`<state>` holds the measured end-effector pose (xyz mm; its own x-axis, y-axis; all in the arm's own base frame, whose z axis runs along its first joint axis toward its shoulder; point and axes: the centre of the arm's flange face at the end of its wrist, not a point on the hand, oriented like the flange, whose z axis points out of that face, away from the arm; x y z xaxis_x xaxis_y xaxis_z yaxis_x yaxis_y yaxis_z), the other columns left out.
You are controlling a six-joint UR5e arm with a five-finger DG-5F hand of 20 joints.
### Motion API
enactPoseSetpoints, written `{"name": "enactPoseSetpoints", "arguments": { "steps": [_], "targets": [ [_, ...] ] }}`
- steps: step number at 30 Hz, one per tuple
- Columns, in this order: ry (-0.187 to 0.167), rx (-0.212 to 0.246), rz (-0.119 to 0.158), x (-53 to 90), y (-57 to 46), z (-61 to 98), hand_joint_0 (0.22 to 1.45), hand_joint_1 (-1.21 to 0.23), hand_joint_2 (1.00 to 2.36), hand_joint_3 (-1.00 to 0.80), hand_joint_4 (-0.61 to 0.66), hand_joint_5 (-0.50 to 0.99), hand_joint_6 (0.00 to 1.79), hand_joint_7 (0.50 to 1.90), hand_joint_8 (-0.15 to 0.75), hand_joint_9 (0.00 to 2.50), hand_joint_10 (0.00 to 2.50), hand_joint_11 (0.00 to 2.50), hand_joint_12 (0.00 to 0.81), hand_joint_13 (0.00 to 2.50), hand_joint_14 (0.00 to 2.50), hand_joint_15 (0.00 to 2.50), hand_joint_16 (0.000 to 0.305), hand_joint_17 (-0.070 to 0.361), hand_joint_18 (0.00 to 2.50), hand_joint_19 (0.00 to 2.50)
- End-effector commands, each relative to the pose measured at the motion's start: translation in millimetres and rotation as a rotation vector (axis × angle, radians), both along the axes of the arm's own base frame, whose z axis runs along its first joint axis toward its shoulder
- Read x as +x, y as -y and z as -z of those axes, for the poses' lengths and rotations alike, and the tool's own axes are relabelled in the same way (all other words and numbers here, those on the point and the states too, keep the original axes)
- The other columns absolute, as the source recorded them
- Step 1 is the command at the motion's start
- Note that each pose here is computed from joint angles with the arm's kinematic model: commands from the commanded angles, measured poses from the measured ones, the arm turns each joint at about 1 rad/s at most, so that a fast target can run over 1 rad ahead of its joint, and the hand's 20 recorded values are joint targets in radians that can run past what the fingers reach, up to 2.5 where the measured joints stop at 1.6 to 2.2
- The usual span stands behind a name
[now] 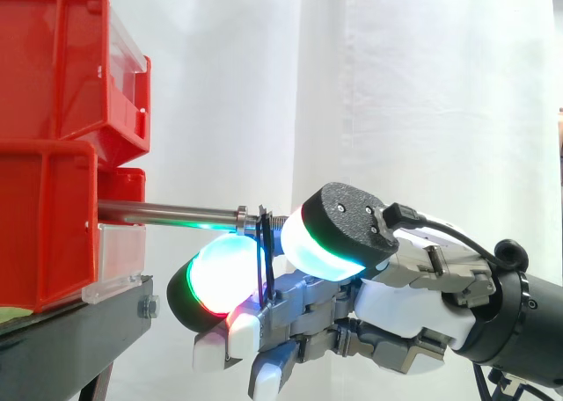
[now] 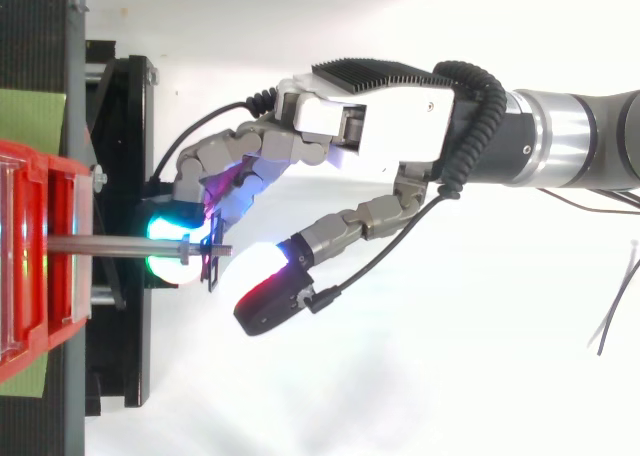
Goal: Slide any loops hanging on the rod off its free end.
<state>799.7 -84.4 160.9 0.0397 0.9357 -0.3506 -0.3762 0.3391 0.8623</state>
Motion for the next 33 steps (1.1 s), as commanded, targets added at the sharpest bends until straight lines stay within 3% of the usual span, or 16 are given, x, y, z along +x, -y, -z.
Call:
{"name": "enactPoseSetpoints", "arguments": {
  "steps": [1, 12, 26, 33],
  "targets": [
    [0.0, 0.0, 0.0, -0.1, 0.3, 0.1, 0.61, -0.67, 1.01, -0.18, 0.16, -0.16, 0.82, 0.91, 0.291, 0.87, 0.01, 0.33, 0.343, 0.76, 0.01, 0.24, 0.048, 0.108, 0.84, 0.54],
    [0.0, -0.001, 0.001, -0.1, 0.3, 0.1, 0.61, -0.7, 1.01, -0.13, 0.14, -0.17, 0.88, 0.83, 0.298, 0.87, 0.01, 0.34, 0.356, 0.76, 0.01, 0.23, 0.05, 0.113, 0.86, 0.54],
    [-0.005, -0.004, 0.002, -1.1, 1.4, 1.7, 0.62, -0.75, 1.0, 0.02, -0.03, -0.15, 0.92, 0.82, 0.317, 0.97, 0.01, 0.36, 0.376, 0.83, 0.01, 0.22, 0.057, 0.127, 0.96, 0.5],
    [-0.027, -0.007, 0.001, -7.7, 1.6, 12.7, 0.62, -0.76, 1.0, 0.03, -0.05, -0.14, 0.92, 0.84, 0.322, 0.99, 0.01, 0.36, 0.38, 0.84, 0.01, 0.22, 0.057, 0.129, 0.97, 0.5]
  ]
}}
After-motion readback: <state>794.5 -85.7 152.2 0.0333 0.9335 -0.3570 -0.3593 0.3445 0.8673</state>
